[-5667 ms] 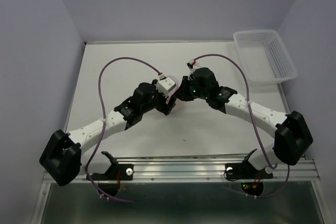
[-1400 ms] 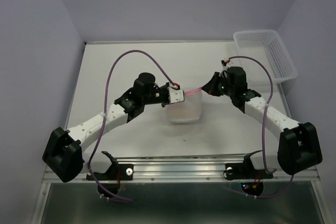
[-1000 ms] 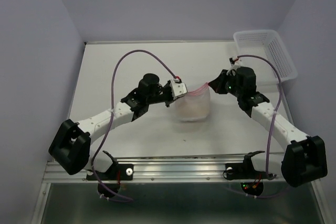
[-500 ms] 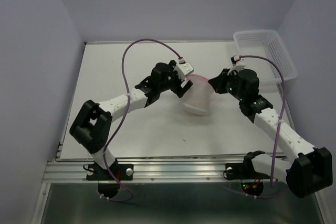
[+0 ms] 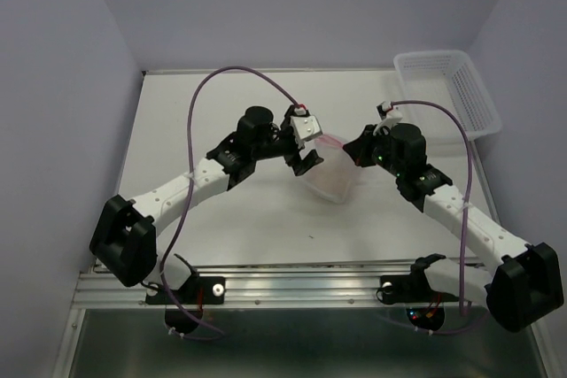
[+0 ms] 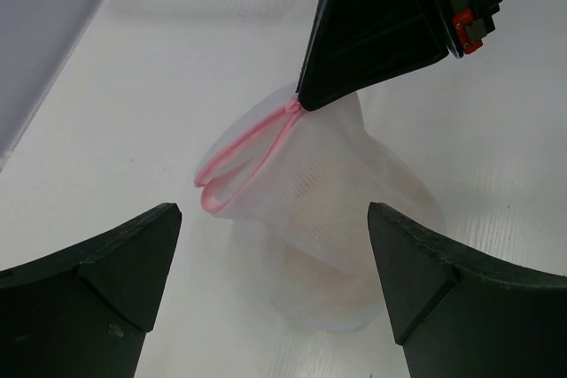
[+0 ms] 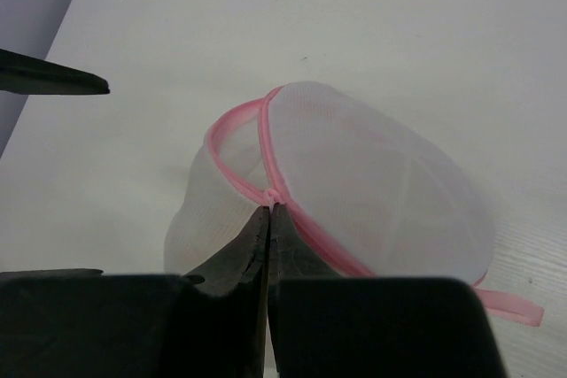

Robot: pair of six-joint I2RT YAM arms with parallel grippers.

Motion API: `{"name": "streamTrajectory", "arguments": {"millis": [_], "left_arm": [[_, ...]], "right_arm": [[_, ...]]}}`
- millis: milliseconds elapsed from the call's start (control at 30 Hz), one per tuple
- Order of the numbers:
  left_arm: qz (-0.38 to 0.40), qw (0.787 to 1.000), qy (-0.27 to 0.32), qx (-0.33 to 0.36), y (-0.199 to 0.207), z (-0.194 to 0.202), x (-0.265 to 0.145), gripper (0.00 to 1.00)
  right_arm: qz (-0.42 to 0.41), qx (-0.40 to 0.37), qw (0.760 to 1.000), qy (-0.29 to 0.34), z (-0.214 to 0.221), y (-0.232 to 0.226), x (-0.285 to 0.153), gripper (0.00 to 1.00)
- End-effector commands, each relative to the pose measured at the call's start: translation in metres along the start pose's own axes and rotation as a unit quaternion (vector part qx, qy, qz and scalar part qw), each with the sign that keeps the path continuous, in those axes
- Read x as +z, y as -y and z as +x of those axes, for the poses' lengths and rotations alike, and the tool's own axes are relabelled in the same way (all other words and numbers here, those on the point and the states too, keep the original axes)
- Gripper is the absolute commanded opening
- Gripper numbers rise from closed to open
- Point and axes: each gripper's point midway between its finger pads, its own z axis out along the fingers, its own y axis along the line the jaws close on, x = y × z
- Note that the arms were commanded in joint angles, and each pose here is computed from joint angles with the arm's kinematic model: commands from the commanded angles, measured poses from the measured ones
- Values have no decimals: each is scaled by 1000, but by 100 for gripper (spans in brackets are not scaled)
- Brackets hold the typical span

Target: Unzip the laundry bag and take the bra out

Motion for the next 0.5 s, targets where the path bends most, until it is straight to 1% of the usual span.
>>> {"name": "streamTrajectory", "arguments": {"millis": [0, 67, 100, 167, 200, 267, 367, 467], "left_arm": [[43, 998, -1, 44, 4, -12, 12, 99], [53, 997, -10, 55, 3, -9, 19, 99], [54, 997, -11, 61, 1, -14, 21, 99], [61, 995, -24, 71, -2, -7, 31, 99], [59, 995, -20, 79, -7, -16, 34, 99], [66, 994, -34, 85, -10, -12, 42, 99], [79, 992, -56, 80, -10, 4, 51, 99], [96, 990, -64, 78, -7, 8, 58, 99]], "right_arm": [[-30, -15, 999, 29, -14, -16, -5, 1], [-37, -23, 999, 28, -14, -18, -7, 1], [-43, -26, 998, 26, -14, -20, -8, 1], [-53, -36, 998, 26, -14, -24, -10, 1], [-58, -39, 997, 28, -16, -26, -12, 1], [-73, -47, 996, 30, -18, -32, -15, 1], [-92, -51, 994, 26, -19, -40, -17, 1], [-102, -53, 993, 21, -18, -43, -17, 1]]}}
